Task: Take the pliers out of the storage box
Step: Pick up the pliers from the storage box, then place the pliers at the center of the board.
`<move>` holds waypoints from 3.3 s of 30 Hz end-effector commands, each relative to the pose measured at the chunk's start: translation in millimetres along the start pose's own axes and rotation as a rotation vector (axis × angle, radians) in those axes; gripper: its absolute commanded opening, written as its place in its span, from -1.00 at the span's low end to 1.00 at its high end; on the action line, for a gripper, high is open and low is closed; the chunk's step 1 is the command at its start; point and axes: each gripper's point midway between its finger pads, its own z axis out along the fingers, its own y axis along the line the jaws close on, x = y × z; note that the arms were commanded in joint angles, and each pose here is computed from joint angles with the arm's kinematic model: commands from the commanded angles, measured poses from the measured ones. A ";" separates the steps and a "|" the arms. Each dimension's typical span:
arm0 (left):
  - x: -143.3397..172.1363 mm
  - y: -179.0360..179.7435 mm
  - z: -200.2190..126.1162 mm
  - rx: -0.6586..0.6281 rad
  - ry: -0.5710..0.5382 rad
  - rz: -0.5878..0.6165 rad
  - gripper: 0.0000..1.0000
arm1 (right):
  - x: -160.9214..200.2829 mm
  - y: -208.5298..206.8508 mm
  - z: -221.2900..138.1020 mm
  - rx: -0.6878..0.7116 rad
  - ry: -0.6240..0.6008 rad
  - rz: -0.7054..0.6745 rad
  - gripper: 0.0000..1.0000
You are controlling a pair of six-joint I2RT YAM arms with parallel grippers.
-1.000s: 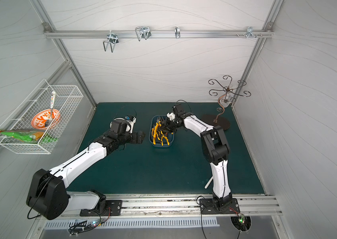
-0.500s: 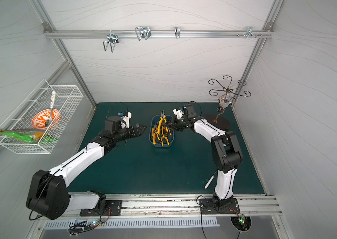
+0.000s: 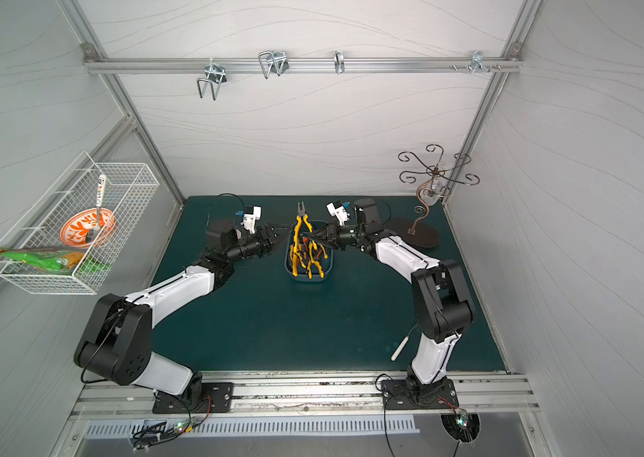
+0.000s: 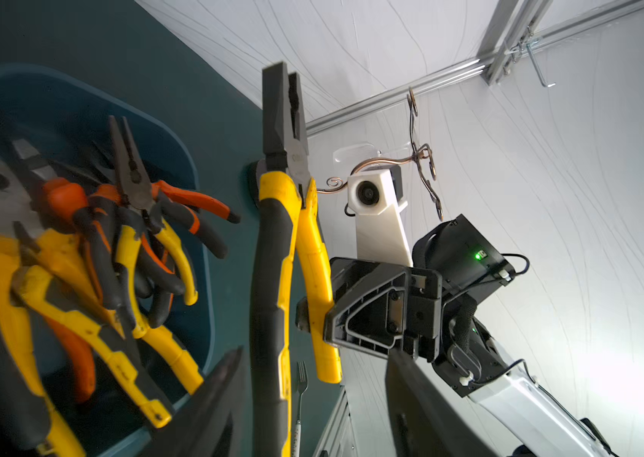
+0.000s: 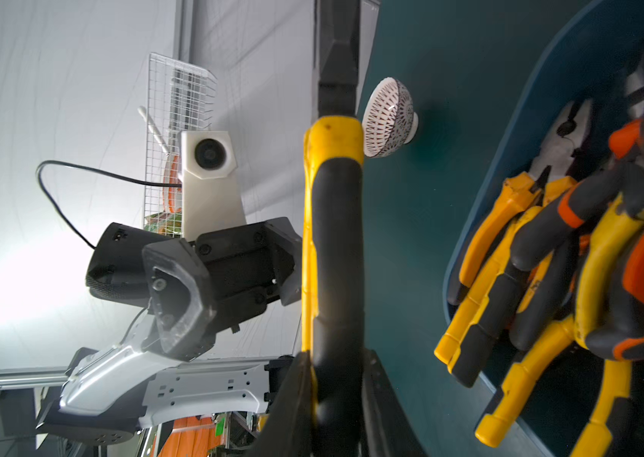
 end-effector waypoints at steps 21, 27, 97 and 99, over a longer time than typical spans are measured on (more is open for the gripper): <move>-39.6 -43.4 34.6 0.125 -0.066 0.012 -0.31 | 15.2 64.3 -2.1 -0.156 0.071 -0.190 -1.00; -36.5 -40.6 33.5 0.119 -0.058 0.006 -0.73 | 16.8 63.2 3.6 -0.136 0.076 -0.197 -1.00; 10.3 232.8 -19.9 -0.695 0.382 -0.043 -0.50 | 99.4 15.4 13.6 0.421 0.096 -0.915 0.98; 9.3 232.0 -20.4 -0.699 0.378 -0.042 -0.41 | 95.3 17.7 9.0 0.423 0.074 -0.906 0.98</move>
